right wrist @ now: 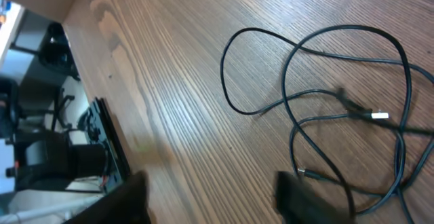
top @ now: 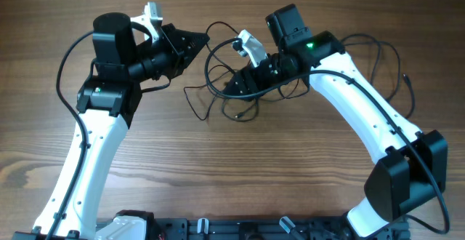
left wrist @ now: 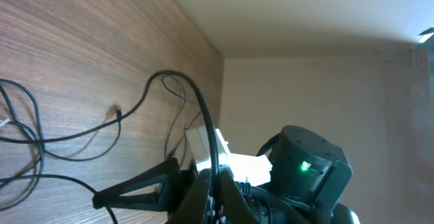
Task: Untangle cables
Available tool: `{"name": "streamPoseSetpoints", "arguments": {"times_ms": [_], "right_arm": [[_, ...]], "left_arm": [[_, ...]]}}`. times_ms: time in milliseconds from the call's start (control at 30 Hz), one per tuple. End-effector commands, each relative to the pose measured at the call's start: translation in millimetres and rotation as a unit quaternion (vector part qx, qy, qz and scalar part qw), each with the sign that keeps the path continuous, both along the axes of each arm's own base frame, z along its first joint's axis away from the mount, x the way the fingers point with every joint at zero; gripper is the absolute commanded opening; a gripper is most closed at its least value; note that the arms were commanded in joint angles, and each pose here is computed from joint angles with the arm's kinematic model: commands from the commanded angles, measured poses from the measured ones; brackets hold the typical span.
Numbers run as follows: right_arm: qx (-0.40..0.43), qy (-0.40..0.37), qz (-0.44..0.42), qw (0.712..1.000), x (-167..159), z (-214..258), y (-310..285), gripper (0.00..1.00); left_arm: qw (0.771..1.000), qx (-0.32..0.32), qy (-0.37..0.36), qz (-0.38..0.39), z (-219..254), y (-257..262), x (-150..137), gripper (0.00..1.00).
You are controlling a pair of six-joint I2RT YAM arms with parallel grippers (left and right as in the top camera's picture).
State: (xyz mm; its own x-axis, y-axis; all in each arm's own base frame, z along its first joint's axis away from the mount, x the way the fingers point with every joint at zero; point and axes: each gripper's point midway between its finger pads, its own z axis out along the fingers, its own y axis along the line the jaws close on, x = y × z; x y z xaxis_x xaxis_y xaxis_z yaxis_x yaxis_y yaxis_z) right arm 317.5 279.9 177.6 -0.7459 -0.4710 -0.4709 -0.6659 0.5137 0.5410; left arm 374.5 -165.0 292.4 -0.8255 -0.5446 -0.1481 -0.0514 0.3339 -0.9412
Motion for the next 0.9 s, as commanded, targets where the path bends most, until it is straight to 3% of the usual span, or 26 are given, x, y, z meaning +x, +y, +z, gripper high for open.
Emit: {"name": "streamPoseSetpoints", "arguments": {"times_ms": [0,133,333,367,600,733,867], "right_arm": [[-0.057,0.009,-0.053,0.997,13.0,-20.4,-12.1,0.07],[-0.133,0.013,-0.141,0.981,28.4,-35.9,-37.4,0.04],[-0.194,-0.006,-0.187,0.963,38.6,-45.0,-60.8,0.04],[-0.208,-0.009,-0.202,0.957,41.2,-46.3,-66.7,0.04],[-0.279,-0.061,-0.332,0.899,65.9,-15.5,-130.8,0.04],[-0.281,-0.116,-0.416,0.857,81.1,48.9,-189.6,0.04],[-0.254,-0.174,-0.498,0.811,85.9,126.0,-245.4,0.04]], "left_arm": [[1.0,-0.012,-0.005,-0.004,10.8,-0.9,-5.0,0.04],[1.0,0.005,-0.019,-0.011,8.1,-0.6,-5.9,0.06],[0.995,0.095,0.011,-0.001,-33.4,14.1,-14.1,0.63],[0.993,0.117,0.025,0.006,-44.3,19.6,-16.6,0.67],[0.96,0.258,0.108,0.032,-101.0,58.6,-42.6,0.68],[0.941,0.302,0.144,0.055,-115.9,76.4,-52.3,0.68],[0.939,0.309,0.144,0.05,-117.5,77.6,-54.2,0.69]]}}
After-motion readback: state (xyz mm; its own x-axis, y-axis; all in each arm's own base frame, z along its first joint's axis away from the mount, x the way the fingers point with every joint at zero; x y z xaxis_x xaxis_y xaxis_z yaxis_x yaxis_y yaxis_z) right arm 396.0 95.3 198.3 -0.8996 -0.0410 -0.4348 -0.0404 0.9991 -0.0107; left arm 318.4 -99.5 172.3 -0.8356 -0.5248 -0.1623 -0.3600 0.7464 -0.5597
